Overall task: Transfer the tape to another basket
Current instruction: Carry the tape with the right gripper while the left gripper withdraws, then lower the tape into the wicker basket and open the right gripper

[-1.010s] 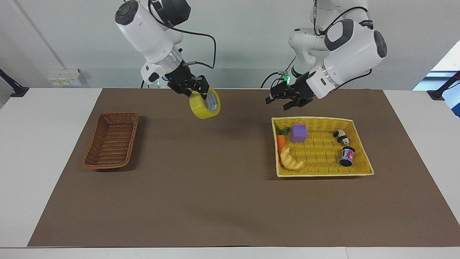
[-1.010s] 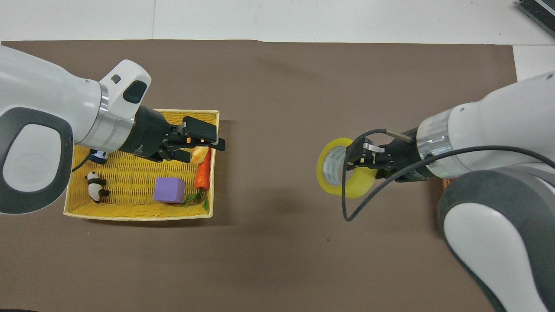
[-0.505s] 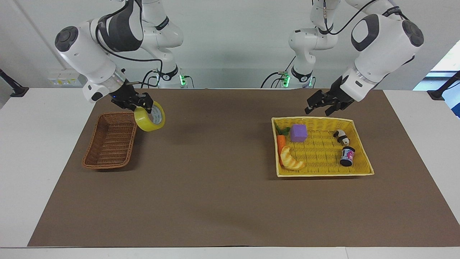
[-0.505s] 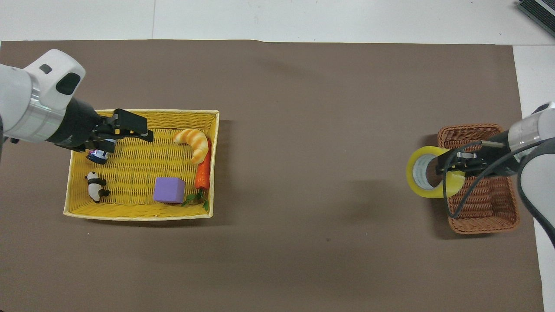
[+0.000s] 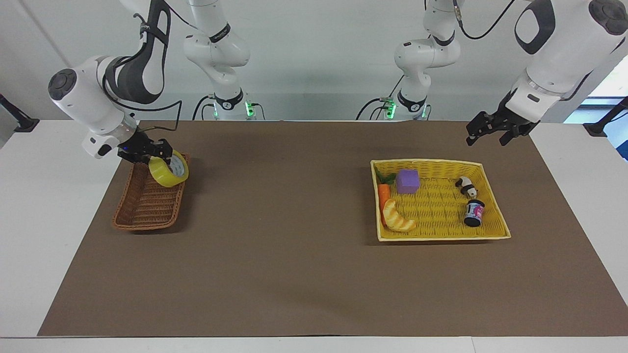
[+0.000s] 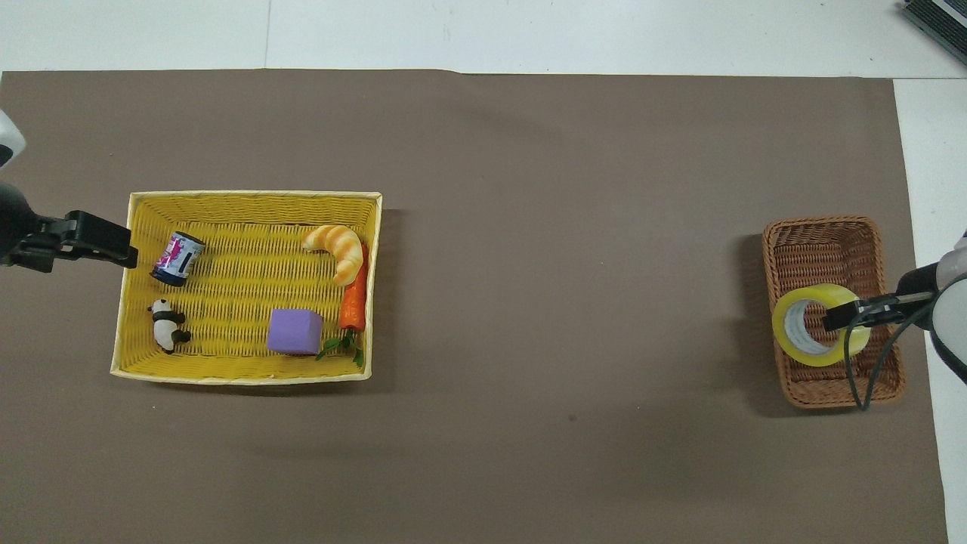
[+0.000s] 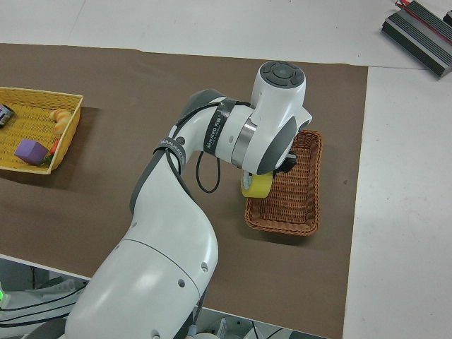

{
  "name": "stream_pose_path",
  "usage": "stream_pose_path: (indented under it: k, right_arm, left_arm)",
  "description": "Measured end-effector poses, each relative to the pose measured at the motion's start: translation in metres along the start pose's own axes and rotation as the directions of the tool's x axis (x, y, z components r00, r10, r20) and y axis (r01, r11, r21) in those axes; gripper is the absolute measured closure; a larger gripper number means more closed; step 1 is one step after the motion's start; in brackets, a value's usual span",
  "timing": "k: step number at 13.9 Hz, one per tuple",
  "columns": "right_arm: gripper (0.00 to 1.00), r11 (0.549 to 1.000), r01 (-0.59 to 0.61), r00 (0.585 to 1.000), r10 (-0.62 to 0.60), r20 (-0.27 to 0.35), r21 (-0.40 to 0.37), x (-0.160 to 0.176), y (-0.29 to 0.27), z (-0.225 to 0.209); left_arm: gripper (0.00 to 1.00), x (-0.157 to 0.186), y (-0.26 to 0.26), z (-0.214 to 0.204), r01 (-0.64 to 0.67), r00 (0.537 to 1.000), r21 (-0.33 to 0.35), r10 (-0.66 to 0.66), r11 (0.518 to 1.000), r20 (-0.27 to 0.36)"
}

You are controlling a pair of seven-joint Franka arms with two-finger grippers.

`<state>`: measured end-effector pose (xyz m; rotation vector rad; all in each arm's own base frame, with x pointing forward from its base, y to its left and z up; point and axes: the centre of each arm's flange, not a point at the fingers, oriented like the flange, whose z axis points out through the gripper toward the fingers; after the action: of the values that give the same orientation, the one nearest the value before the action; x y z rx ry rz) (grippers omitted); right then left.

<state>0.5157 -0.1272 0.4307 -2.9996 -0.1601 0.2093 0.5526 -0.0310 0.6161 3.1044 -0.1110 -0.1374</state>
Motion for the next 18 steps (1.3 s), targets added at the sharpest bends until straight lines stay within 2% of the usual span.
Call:
stream_pose_path:
  k: [3, 7, 13, 15, 17, 18]
  right_arm:
    - [0.44, 0.999, 0.015, 1.0, -0.016, -0.008, -0.042, 0.003, 0.004, 0.002]
    - [0.44, 0.999, 0.043, 0.999, -0.043, 0.003, -0.033, -0.002, 0.043, 0.023]
    - [0.44, 0.999, 0.037, 0.999, -0.037, 0.033, -0.019, -0.002, 0.049, 0.046]
    - [0.28, 0.999, 0.034, 0.999, -0.033, 0.041, -0.015, -0.003, 0.051, 0.05]
    - [0.06, 1.0, 0.027, 0.999, -0.026, 0.044, -0.013, -0.003, 0.054, 0.053]
    - [0.0, 1.0, 0.025, 0.999, -0.024, 0.042, -0.013, -0.004, 0.055, 0.052]
  left_arm:
    - [0.0, -0.005, -0.003, -0.013, -0.074, 0.997, 0.033, 0.074, 0.997, -0.004]
    - [0.0, -0.006, -0.004, -0.013, -0.079, 0.997, 0.034, 0.08, 0.996, -0.005]
    - [0.0, -0.006, -0.003, -0.013, -0.081, 0.997, 0.034, 0.081, 0.996, -0.005]
    - [0.0, -0.006, -0.004, -0.013, -0.079, 0.997, 0.034, 0.08, 0.996, -0.005]
    - [0.0, -0.006, -0.003, -0.013, -0.08, 0.997, 0.034, 0.08, 0.996, -0.005]
    - [0.0, -0.006, -0.003, -0.013, -0.08, 0.997, 0.034, 0.08, 0.996, -0.005]
